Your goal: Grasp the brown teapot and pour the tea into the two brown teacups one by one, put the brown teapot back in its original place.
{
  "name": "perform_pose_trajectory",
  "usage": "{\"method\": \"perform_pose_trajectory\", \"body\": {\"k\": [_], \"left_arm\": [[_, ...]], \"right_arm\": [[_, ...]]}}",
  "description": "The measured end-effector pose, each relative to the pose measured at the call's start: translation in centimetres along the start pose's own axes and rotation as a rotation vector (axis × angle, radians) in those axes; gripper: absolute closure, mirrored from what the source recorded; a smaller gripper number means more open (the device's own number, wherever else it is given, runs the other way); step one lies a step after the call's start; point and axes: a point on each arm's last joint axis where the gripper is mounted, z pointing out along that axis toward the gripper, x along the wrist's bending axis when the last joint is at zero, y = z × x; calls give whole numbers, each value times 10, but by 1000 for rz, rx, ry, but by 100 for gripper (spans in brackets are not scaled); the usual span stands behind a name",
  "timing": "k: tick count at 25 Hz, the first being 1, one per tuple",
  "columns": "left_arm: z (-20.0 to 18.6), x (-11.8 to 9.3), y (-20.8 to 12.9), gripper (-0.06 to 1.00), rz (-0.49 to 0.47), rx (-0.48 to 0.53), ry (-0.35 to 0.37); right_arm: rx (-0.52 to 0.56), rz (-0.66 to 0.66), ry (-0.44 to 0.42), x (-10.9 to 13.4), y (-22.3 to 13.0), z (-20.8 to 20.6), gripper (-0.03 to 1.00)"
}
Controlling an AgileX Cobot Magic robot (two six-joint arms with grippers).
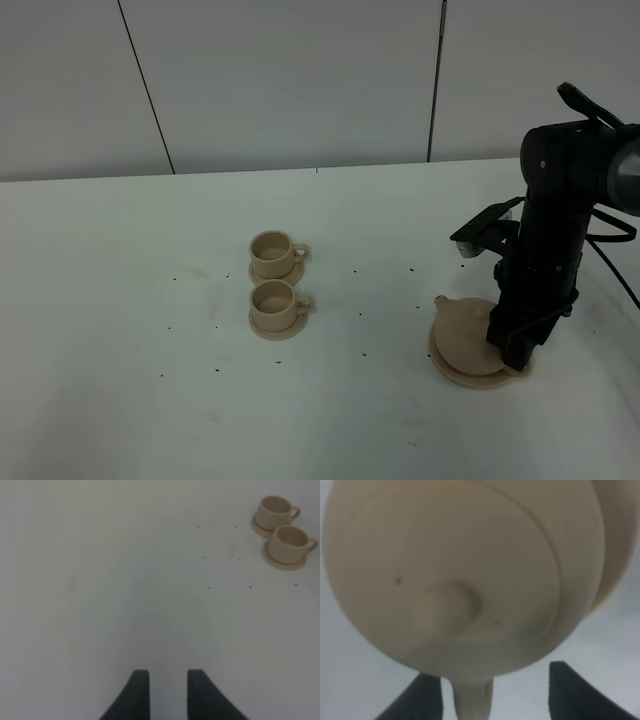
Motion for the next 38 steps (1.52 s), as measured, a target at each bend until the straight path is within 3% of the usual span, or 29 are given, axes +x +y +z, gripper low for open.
{"method": "perform_pose_trajectory", "body": {"k": [10,17,24,38], "left_arm": [[0,0,0,69,0,0,0],[0,0,0,69,0,0,0],[0,0,0,69,0,0,0],[0,0,0,69,0,0,0]], "right_arm": [[10,21,-3,11,-15,-9,51],[53,-10,-65,15,-13,-7,53],[-24,0,-127,11,-5,-7,54],[-26,-9,-128,12,-3,-5,60]]}}
